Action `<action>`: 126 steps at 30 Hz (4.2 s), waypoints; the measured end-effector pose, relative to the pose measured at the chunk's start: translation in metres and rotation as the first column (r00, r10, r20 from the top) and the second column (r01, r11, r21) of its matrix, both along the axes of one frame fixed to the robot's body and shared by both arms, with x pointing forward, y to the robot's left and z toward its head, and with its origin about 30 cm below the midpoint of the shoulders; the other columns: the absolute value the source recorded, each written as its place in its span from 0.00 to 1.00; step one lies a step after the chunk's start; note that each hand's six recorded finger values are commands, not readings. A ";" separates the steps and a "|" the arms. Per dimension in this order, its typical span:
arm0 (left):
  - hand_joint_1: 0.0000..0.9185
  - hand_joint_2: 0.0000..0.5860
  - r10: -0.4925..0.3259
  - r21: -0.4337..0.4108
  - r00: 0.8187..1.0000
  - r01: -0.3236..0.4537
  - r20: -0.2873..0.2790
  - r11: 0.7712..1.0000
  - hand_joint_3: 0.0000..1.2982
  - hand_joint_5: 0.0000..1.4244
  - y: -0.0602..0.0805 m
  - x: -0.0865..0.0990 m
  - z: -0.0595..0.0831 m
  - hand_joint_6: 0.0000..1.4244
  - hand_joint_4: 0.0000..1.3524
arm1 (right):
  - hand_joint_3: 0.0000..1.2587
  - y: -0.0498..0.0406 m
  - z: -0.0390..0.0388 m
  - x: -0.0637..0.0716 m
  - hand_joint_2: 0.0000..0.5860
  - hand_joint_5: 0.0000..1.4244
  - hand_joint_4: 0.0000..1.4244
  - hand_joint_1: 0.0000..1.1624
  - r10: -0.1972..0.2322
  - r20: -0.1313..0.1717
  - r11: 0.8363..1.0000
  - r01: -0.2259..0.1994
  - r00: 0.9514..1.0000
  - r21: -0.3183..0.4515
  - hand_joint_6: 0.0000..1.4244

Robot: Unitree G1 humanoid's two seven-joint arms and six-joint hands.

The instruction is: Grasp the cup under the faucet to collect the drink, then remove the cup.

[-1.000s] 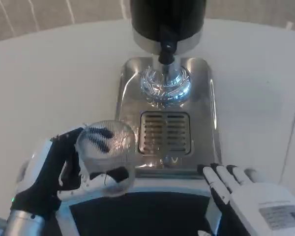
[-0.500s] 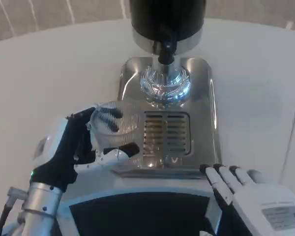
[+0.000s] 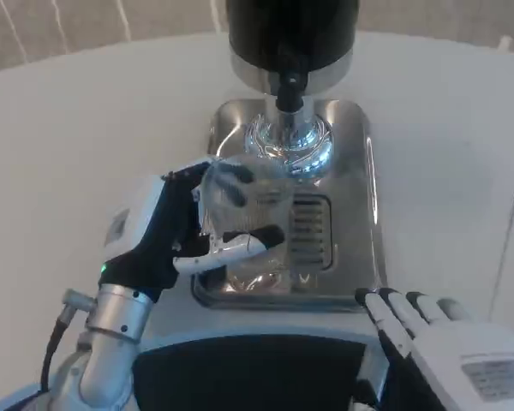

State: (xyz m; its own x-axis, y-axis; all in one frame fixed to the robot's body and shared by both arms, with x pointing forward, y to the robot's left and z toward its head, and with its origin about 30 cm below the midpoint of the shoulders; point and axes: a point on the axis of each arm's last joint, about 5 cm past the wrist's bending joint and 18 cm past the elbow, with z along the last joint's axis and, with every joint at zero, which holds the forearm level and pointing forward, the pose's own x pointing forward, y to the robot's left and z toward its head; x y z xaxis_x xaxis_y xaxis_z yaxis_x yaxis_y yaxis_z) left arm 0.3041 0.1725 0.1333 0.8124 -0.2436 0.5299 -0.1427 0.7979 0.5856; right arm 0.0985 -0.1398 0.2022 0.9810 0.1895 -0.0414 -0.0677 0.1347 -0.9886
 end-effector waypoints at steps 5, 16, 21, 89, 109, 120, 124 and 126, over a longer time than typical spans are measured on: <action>0.63 0.05 -0.019 -0.002 1.000 0.019 -0.020 1.000 0.72 0.96 -0.012 0.006 0.000 1.00 0.81 | 0.00 -0.0037 -0.0010 -0.001 0.96 0.00 0.00 0.16 -0.026 -0.011 1.000 0.026 1.000 -0.004 0.00; 0.63 0.04 -0.020 0.032 0.999 0.021 -0.047 0.999 0.71 0.94 -0.037 0.018 0.006 1.00 0.79 | 0.00 -0.0038 -0.0016 -0.002 0.96 0.00 0.00 0.16 -0.041 -0.018 0.999 0.041 0.999 0.012 0.00; 0.62 0.02 0.022 0.030 0.999 -0.021 -0.042 0.999 0.52 0.79 -0.038 0.021 0.007 0.96 0.58 | 0.00 -0.0049 0.0009 -0.003 0.96 0.00 0.00 0.16 -0.044 -0.025 0.999 0.044 0.999 0.007 0.00; 0.19 0.13 0.090 0.271 0.995 -0.077 -0.035 0.960 0.15 0.19 0.078 -0.045 -0.019 0.15 0.12 | 0.00 0.0076 0.0532 0.066 0.93 0.00 0.00 0.07 0.053 0.219 0.761 -0.181 0.974 0.623 0.00; 0.18 0.14 0.089 0.273 0.995 -0.070 -0.055 0.959 0.15 0.18 0.080 -0.051 -0.021 0.15 0.11 | 0.00 0.0170 0.0704 0.094 0.96 0.00 0.00 0.07 0.151 0.265 0.650 -0.298 0.952 0.699 0.00; 0.18 0.13 0.082 0.374 0.996 -0.069 -0.017 0.925 0.15 0.16 0.090 -0.070 -0.017 0.13 0.10 | 0.00 0.0257 0.0774 0.105 0.96 0.00 0.00 0.08 0.216 0.264 0.614 -0.341 0.940 0.712 0.00; 0.18 0.13 0.082 0.401 0.997 -0.074 -0.003 0.913 0.15 0.16 0.094 -0.081 -0.015 0.13 0.10 | 0.00 0.0288 0.0772 0.106 0.96 0.00 0.00 0.08 0.231 0.261 0.600 -0.348 0.937 0.720 0.00; 0.18 0.13 0.081 0.410 0.997 -0.071 -0.006 0.910 0.15 0.15 0.095 -0.085 -0.015 0.13 0.09 | 0.00 0.0296 0.0771 0.107 0.96 0.00 0.00 0.08 0.237 0.260 0.594 -0.351 0.936 0.724 0.00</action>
